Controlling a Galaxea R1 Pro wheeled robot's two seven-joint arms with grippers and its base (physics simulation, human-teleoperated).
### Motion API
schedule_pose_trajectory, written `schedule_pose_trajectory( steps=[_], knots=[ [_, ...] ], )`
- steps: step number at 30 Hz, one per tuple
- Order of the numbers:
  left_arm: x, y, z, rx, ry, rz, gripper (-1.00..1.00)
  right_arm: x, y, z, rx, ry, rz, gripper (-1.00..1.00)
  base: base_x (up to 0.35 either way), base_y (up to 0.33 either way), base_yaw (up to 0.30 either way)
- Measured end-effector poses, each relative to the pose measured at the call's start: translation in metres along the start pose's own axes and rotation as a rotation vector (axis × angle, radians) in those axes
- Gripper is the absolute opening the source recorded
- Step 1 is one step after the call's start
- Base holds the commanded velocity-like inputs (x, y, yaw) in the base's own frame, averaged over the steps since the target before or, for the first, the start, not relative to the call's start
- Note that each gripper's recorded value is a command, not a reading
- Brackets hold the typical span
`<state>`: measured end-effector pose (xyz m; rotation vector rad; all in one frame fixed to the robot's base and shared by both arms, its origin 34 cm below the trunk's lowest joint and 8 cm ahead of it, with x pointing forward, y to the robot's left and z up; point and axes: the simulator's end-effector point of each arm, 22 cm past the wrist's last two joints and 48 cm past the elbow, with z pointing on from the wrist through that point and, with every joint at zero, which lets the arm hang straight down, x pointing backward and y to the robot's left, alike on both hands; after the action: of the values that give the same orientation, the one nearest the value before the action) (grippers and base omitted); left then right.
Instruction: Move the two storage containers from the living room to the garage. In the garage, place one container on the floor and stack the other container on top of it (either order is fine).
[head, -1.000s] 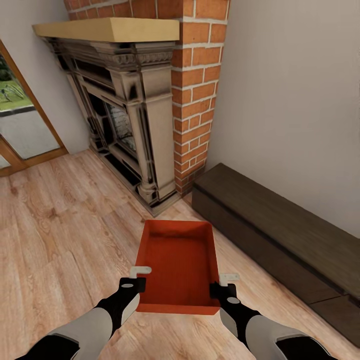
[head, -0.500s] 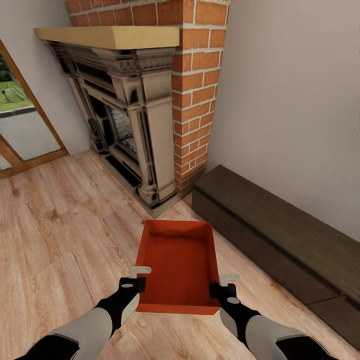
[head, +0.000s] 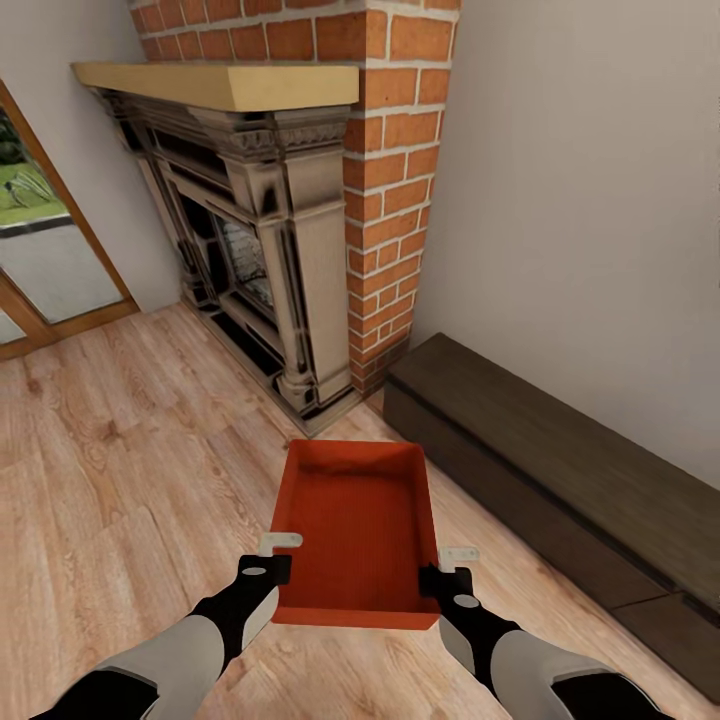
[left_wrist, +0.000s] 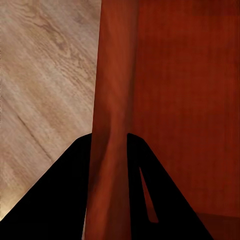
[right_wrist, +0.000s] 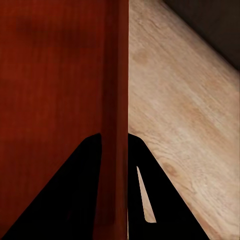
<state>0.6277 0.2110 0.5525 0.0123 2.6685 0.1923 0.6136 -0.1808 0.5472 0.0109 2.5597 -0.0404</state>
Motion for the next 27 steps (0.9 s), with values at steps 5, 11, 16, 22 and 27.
schedule_pose_trajectory(
  steps=[5, 11, 16, 22, 27],
  knots=[
    [-0.002, 0.002, -0.006, -0.002, 0.001, -0.001, -1.00, -0.003, 0.001, -0.006, 0.005, 0.000, -0.004, -1.00, 0.000, 0.000, 0.000],
    [-0.005, 0.003, -0.014, -0.001, 0.002, -0.001, -1.00, -0.007, 0.000, -0.014, 0.002, 0.001, -0.002, -1.00, 0.000, 0.000, 0.000],
    [-0.007, 0.004, -0.019, -0.001, 0.001, 0.000, -1.00, -0.009, 0.000, -0.018, 0.002, 0.001, -0.001, -1.00, 0.000, 0.000, 0.000],
    [-0.010, 0.004, -0.021, -0.001, -0.005, -0.004, -1.00, -0.013, 0.000, -0.020, 0.000, -0.005, -0.003, -1.00, 0.000, 0.000, 0.000],
    [-0.014, 0.004, -0.023, -0.001, -0.012, -0.005, -1.00, -0.018, 0.000, -0.021, 0.000, -0.013, -0.002, -1.00, 0.000, 0.000, 0.000]
  ],
)
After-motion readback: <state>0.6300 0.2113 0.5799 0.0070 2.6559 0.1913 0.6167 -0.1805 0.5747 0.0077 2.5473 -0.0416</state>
